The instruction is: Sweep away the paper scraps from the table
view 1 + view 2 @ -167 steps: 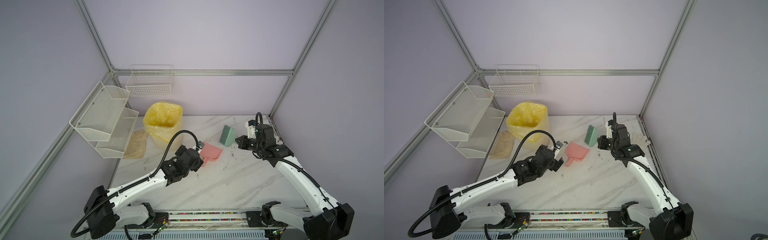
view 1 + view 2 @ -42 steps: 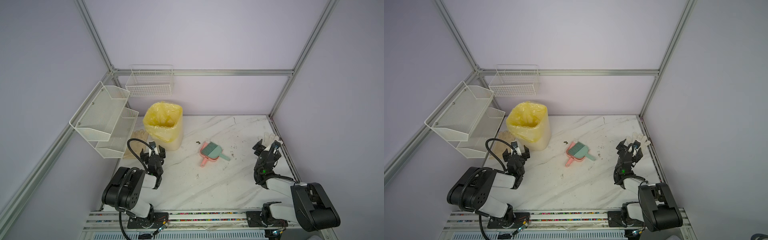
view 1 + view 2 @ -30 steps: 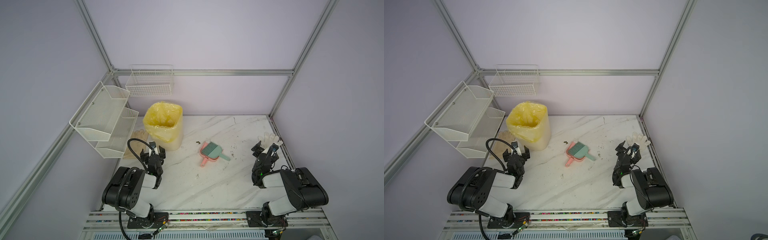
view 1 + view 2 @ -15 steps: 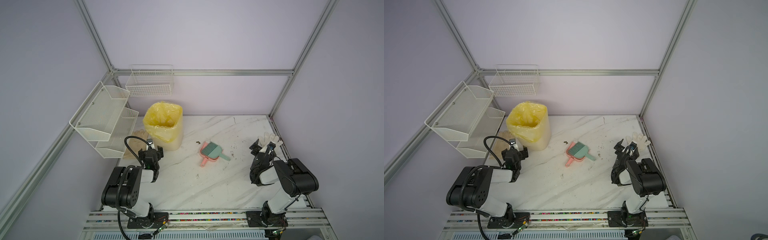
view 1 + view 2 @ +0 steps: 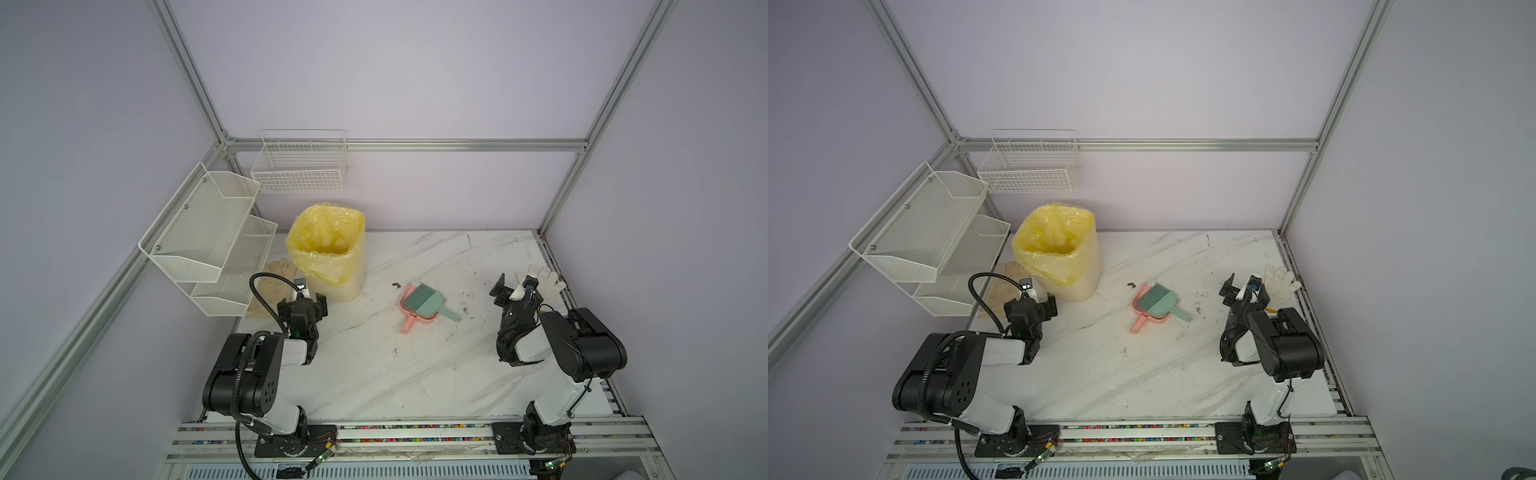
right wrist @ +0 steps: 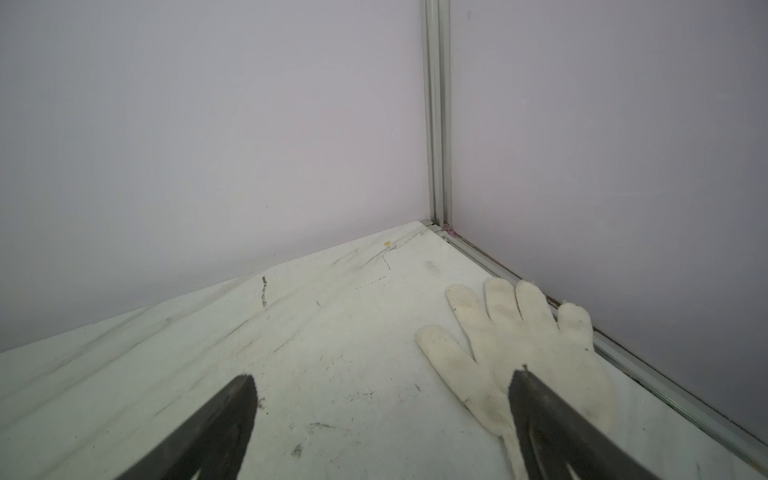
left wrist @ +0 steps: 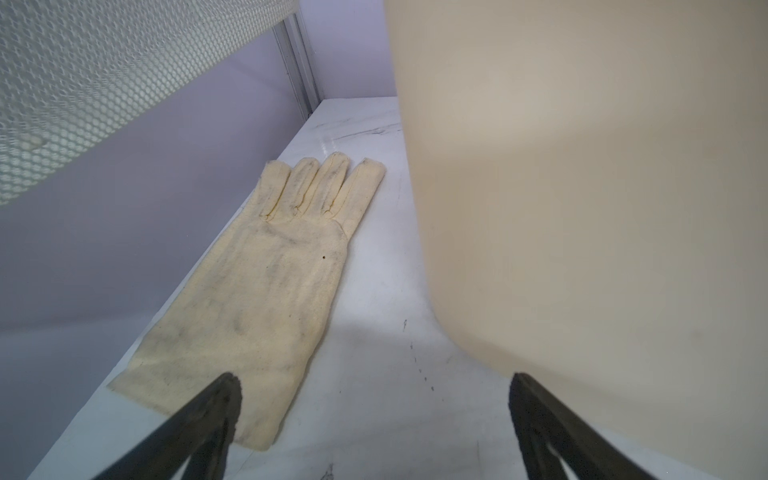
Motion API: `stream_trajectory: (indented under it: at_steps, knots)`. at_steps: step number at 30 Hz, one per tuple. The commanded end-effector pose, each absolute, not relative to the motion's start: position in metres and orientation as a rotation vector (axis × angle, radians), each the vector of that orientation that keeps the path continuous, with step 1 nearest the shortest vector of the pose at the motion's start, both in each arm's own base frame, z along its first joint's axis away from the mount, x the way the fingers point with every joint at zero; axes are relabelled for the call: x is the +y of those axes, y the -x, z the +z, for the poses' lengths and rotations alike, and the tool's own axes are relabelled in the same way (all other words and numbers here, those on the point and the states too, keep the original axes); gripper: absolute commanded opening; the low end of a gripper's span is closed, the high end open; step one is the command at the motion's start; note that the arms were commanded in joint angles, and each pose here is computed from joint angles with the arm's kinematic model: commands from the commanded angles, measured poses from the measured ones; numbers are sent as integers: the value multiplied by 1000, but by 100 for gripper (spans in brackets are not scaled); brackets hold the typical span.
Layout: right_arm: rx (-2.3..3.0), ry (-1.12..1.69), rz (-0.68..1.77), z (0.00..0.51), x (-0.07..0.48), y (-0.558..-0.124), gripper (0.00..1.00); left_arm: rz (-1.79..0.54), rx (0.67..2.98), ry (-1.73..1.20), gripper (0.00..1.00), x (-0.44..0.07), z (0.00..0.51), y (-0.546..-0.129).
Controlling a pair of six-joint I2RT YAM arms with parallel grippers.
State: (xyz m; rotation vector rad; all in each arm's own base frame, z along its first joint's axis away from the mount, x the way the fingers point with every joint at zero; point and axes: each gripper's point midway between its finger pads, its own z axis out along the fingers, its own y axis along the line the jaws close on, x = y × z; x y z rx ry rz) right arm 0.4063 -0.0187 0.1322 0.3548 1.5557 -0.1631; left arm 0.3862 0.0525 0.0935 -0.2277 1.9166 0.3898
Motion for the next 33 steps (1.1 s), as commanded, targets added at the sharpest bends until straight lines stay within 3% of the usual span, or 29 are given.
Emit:
stream_trajectory:
  at_steps: [1,33]
  knots:
    - [1552,-313,-139,142,-12,-421,97,358,1830,256,100,52,122,-403]
    - [1567,-298,-167,141,-14,-428,97,358,1831,256,100,52,122,-403]
